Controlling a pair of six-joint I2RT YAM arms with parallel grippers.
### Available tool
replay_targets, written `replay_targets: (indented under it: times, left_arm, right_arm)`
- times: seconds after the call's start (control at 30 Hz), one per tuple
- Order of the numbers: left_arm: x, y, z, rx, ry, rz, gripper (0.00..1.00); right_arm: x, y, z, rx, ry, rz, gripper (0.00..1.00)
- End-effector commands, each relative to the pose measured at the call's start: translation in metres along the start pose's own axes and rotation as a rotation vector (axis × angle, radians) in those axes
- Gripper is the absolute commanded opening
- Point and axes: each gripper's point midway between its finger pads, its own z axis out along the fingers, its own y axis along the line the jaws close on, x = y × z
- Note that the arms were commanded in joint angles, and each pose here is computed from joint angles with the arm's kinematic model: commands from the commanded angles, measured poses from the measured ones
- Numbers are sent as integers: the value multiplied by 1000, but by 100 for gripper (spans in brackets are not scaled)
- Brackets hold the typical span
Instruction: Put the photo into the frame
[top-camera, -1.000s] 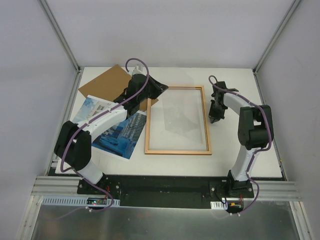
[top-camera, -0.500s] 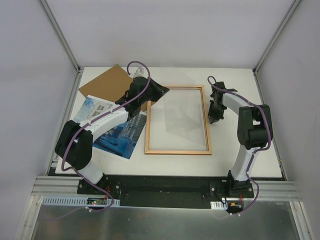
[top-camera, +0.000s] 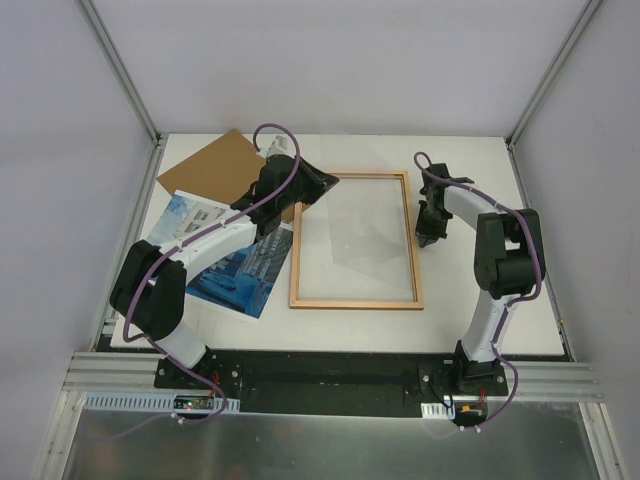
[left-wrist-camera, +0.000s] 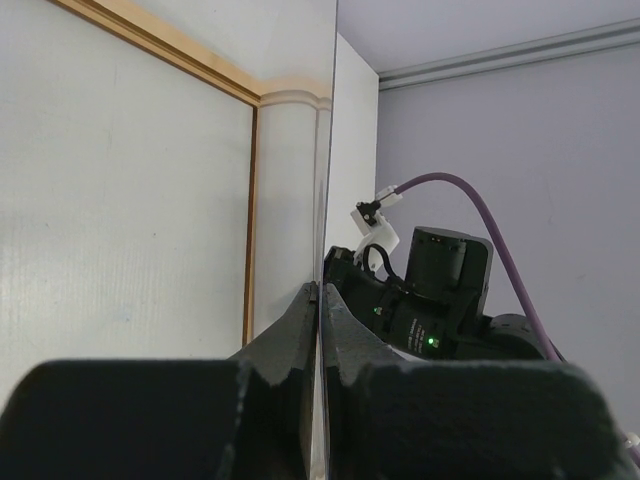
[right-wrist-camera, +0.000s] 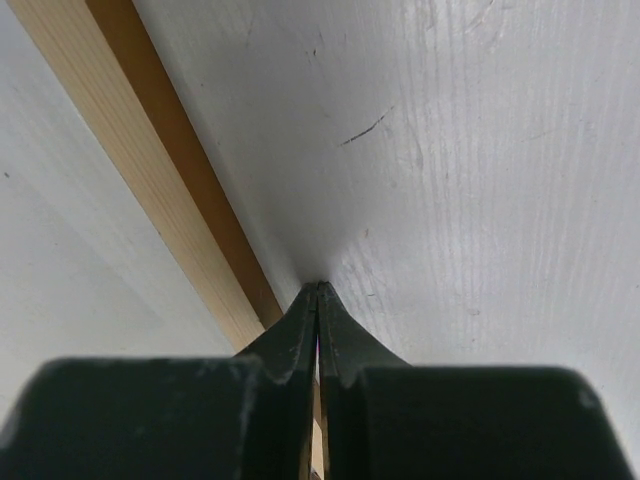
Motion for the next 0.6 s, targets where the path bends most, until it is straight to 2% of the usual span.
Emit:
replay_targets:
  times: [0.0,0.57]
  left_arm:
    - [2,-21,-3,79,-4,-17,0]
    - [9,-16,0,86,25,-15,0]
  right_arm:
    - [-5,7,-3,1,-10,-5,1]
    - [-5,7,-2,-1,-8,-7,1]
